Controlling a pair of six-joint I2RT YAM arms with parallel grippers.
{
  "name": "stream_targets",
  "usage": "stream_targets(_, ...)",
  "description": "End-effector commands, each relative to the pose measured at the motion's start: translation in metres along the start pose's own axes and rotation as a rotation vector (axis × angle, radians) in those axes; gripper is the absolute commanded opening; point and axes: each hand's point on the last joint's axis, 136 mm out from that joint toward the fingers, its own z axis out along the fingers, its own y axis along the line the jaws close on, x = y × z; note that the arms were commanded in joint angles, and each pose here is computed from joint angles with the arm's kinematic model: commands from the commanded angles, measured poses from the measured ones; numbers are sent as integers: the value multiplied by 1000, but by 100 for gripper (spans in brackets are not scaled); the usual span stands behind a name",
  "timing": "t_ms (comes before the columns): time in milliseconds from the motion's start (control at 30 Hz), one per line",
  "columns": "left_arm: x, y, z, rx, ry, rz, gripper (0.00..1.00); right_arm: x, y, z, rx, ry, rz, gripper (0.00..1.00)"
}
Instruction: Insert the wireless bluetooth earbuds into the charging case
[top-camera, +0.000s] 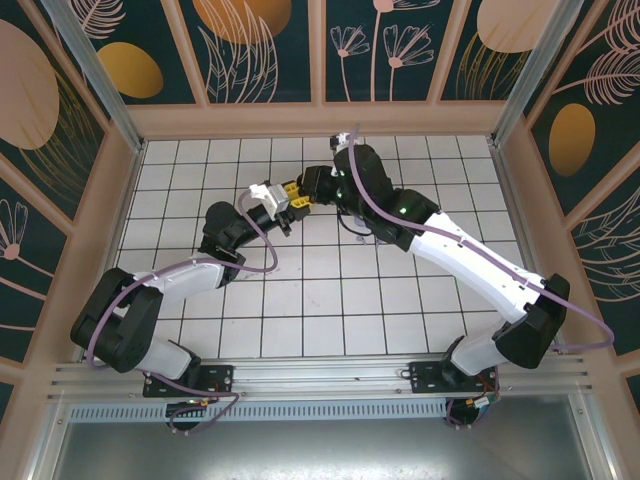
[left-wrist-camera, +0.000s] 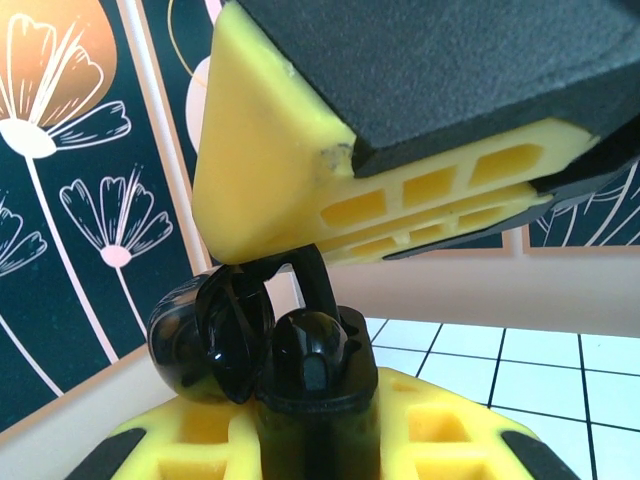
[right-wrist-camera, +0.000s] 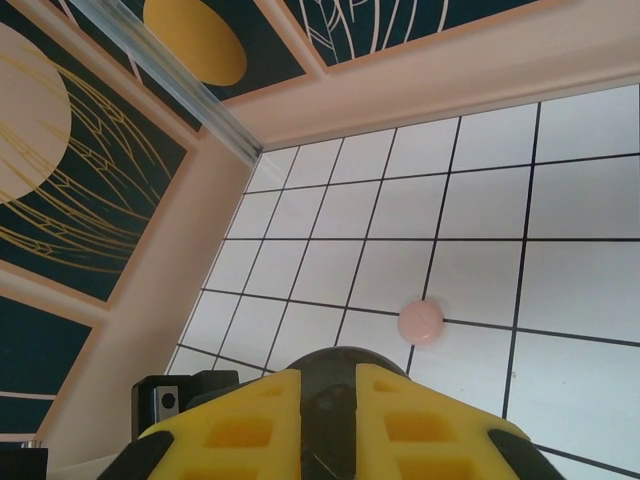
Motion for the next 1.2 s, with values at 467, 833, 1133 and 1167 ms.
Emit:
stream_targets(467, -47, -6, 5, 31, -131, 56, 0, 46, -1, 0, 18, 66, -121, 17)
stream_targets(833, -40, -8, 4, 40, -114, 39, 0, 0, 8, -9, -4, -38, -49, 43)
stream_targets(1133, -37, -8, 4, 41, -107, 30, 0, -29, 22, -19, -62, -87, -28, 60)
stream_targets(1167, -37, -8, 4, 41, -107, 31, 0, -31, 22, -20, -61, -92, -26, 60)
